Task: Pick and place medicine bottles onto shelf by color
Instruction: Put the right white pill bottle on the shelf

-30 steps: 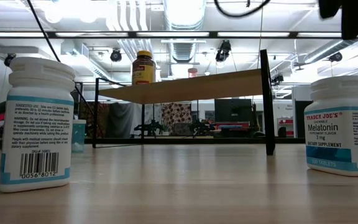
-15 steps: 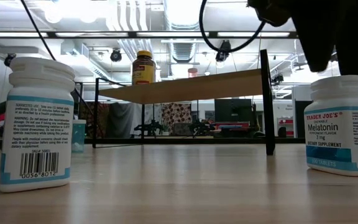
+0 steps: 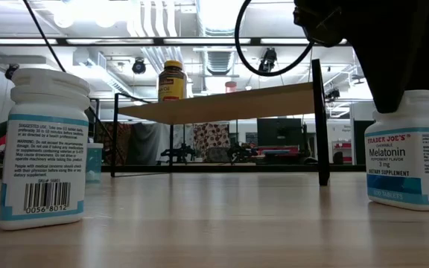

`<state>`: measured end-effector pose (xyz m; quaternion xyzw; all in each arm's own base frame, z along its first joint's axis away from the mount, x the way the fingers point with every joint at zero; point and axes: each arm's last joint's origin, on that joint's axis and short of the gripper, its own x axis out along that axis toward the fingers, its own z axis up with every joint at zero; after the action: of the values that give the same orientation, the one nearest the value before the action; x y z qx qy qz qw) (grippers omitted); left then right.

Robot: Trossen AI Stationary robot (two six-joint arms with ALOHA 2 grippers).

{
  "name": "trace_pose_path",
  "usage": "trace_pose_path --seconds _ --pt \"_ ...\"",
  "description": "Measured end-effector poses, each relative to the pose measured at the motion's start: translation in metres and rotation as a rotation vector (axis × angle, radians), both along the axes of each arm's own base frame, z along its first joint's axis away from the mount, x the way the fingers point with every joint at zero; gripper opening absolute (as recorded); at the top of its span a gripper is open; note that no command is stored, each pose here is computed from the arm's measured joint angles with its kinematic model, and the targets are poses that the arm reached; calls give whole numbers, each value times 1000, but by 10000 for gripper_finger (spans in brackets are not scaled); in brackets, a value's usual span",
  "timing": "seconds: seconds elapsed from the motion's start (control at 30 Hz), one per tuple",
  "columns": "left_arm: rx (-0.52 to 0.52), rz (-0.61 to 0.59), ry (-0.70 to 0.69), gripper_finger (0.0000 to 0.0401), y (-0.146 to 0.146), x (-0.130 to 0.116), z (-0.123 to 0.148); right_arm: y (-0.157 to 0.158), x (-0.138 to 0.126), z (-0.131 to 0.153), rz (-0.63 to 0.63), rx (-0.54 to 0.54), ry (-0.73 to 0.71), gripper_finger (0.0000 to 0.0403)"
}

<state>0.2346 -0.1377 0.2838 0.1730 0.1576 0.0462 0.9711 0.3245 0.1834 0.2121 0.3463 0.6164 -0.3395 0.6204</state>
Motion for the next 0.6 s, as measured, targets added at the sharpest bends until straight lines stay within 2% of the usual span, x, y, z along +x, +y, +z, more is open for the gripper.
trace_pose_path --seconds 0.23,0.4,0.47,0.6 --pt "0 0 0 11 0 0 0 0 0 0 9 2 -4 171" --pt "0 -1 0 11 0 0 0 0 0 0 34 4 -6 167" --pt "0 -2 0 11 -1 0 0 2 1 4 110 26 -7 171" --pt "-10 -2 -15 11 -1 0 1 7 6 21 355 113 -36 173"
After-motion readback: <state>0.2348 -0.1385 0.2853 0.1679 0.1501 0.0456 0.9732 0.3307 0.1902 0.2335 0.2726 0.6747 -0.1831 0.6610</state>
